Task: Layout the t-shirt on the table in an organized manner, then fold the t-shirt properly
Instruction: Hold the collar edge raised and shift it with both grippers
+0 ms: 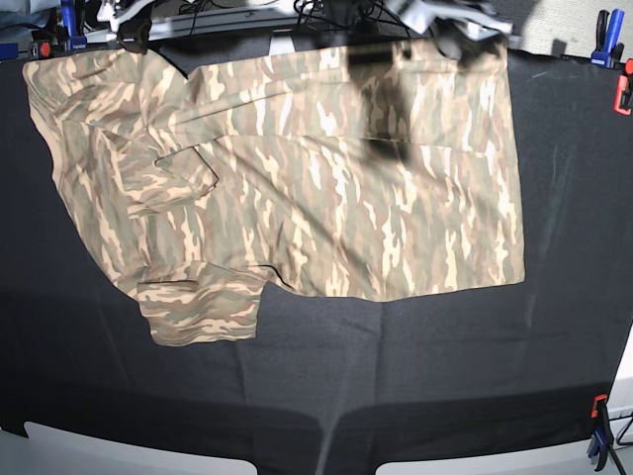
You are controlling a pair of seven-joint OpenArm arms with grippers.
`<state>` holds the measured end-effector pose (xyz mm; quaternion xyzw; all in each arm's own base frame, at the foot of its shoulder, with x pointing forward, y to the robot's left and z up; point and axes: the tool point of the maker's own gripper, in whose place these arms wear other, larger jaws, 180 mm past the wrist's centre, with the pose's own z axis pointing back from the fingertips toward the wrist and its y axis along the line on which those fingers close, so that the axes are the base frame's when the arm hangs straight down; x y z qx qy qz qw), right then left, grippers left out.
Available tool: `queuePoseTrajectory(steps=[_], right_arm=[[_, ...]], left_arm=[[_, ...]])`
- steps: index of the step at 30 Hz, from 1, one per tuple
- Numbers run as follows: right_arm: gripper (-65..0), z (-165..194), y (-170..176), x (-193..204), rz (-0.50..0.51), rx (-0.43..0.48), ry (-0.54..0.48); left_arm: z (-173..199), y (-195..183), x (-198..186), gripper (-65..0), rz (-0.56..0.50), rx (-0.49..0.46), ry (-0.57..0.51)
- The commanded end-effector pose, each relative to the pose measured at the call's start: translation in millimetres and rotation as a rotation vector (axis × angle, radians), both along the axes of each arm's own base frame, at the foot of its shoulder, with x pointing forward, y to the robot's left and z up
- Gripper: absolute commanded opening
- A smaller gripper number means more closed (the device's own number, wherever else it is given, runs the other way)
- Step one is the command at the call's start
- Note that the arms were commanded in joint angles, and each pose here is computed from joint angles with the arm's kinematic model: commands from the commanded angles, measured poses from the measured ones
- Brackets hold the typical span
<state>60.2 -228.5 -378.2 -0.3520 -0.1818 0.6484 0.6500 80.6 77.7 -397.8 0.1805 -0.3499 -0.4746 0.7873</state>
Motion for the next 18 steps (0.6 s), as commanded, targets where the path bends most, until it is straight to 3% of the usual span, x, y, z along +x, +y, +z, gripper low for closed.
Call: queuePoseTrajectory(steps=[1, 5, 10, 18], right_arm=[[-54.6, 4.9, 0.0, 1.4, 0.013, 0.004, -0.011], [-54.6, 2.6, 11.4, 1.9, 0.036, 0.046, -0.01], [-54.5, -2.1, 35.9, -0.7, -0.004, 0.127, -0.019], [-54.5, 1.9, 80.8, 8.9, -0.121, 0.326, -0.097]], left_arm=[[3.5, -5.7, -1.2, -42.0, -0.019, -0.027, 0.001], [3.6, -5.2, 4.0, -42.0, -0.025, -0.013, -0.007], [16.8, 11.6, 20.2, -42.0, 0.073, 0.049, -0.106], [10.9, 5.7, 16.0, -42.0, 0.085, -0.005, -0.063]])
